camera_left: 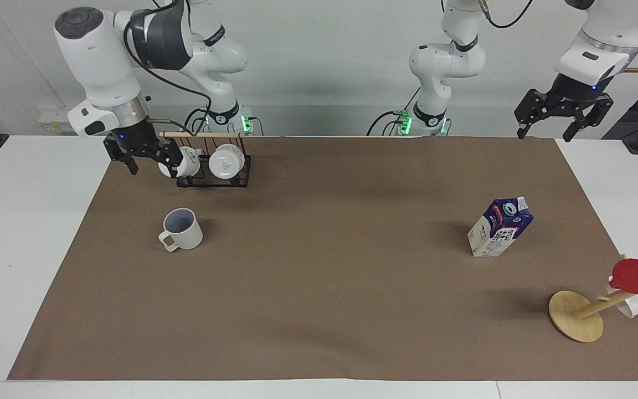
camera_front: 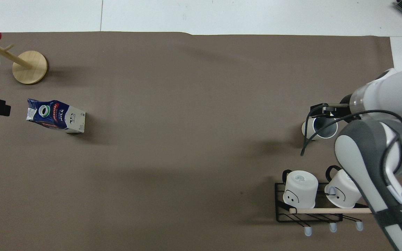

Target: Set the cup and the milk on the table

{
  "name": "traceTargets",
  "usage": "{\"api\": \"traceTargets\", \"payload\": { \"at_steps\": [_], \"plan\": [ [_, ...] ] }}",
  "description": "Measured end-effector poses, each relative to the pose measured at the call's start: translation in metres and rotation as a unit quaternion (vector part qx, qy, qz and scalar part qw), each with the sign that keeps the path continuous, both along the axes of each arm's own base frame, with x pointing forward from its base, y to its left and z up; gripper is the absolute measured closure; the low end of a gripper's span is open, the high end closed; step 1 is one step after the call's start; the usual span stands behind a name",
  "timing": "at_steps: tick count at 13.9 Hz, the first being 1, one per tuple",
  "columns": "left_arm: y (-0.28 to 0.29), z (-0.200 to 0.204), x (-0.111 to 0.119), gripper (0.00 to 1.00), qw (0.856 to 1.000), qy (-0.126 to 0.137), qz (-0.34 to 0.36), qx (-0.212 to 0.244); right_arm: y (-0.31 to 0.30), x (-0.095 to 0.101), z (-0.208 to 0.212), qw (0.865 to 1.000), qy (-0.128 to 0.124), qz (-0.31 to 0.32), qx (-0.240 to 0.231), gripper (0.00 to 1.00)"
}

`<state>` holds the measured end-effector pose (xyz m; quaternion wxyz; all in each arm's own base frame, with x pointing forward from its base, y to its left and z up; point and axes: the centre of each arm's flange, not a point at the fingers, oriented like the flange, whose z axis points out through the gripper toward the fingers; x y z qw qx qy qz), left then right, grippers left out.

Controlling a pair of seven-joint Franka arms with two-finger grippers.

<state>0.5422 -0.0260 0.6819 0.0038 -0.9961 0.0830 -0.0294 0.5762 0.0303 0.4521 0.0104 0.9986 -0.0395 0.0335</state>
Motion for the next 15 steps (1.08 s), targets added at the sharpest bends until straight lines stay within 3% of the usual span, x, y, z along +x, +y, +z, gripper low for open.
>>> {"api": "traceTargets", "payload": {
  "at_steps": [6, 15],
  "plan": [
    [0.0, 0.0, 0.0, 0.0, 1.0, 0.0, 0.0, 0.0, 0.0, -0.019, -0.075, 1.0, -0.013, 0.003, 0.002, 0.0],
    [0.0, 0.0, 0.0, 0.0, 1.0, 0.0, 0.0, 0.0, -0.01, -0.028, -0.116, 1.0, -0.021, 0.005, 0.001, 0.0]
  ]
}}
